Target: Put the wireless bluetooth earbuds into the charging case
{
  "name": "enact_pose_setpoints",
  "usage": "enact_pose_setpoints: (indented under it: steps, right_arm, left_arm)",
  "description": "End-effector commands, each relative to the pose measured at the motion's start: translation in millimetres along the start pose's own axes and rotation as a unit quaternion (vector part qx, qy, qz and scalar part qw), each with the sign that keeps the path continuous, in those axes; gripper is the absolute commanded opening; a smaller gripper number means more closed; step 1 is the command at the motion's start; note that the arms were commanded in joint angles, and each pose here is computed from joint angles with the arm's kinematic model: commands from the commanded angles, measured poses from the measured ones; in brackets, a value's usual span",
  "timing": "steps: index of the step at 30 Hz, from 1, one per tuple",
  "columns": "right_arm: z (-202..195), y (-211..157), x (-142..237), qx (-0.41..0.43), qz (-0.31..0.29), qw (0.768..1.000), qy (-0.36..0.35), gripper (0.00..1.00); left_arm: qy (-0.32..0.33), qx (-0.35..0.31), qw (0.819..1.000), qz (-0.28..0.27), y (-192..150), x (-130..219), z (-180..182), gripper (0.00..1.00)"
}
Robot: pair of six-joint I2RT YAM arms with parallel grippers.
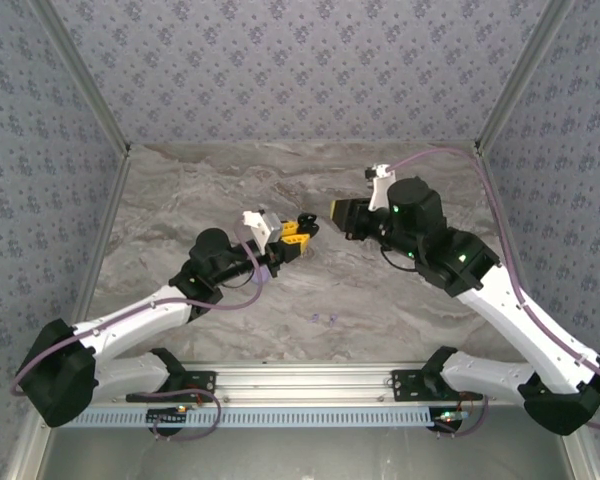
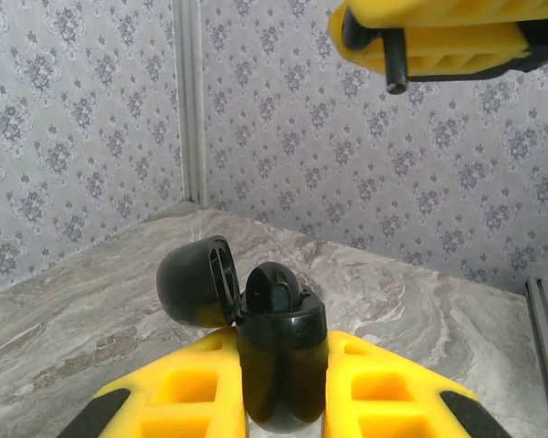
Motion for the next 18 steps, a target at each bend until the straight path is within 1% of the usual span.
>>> enact_pose_setpoints:
  steps: [1, 7, 18]
  right_arm:
    - [10, -1, -11, -0.012, -0.019, 1.0, 0.01, 0.2]
    - [10, -12, -29, -0.012, -0.009, 1.0, 0.006, 0.2]
    - [-6, -24, -37, -0.006, 0.008, 0.999, -0.033, 0.2]
  left_arm:
    - [-0.003, -0.009, 0.998, -0.054, 32, -3, 2, 0.0]
    - [-0.003, -0.005, 0.999, -0.054, 32, -2, 1, 0.0]
    - [-0.001, -0.003, 0.999, -0.055, 34, -1, 2, 0.0]
Point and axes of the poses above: each hand's point on the last joint's axis, 136 mm out from that joint toward the fingers, its own x axis back along the fingers, its own z axis along the line the jaws close on, y = z × x, the point moved 4 cm from there along x, back along the fingers, and after that the axes turned 12 degrees about -x, right-handed, at the moved point
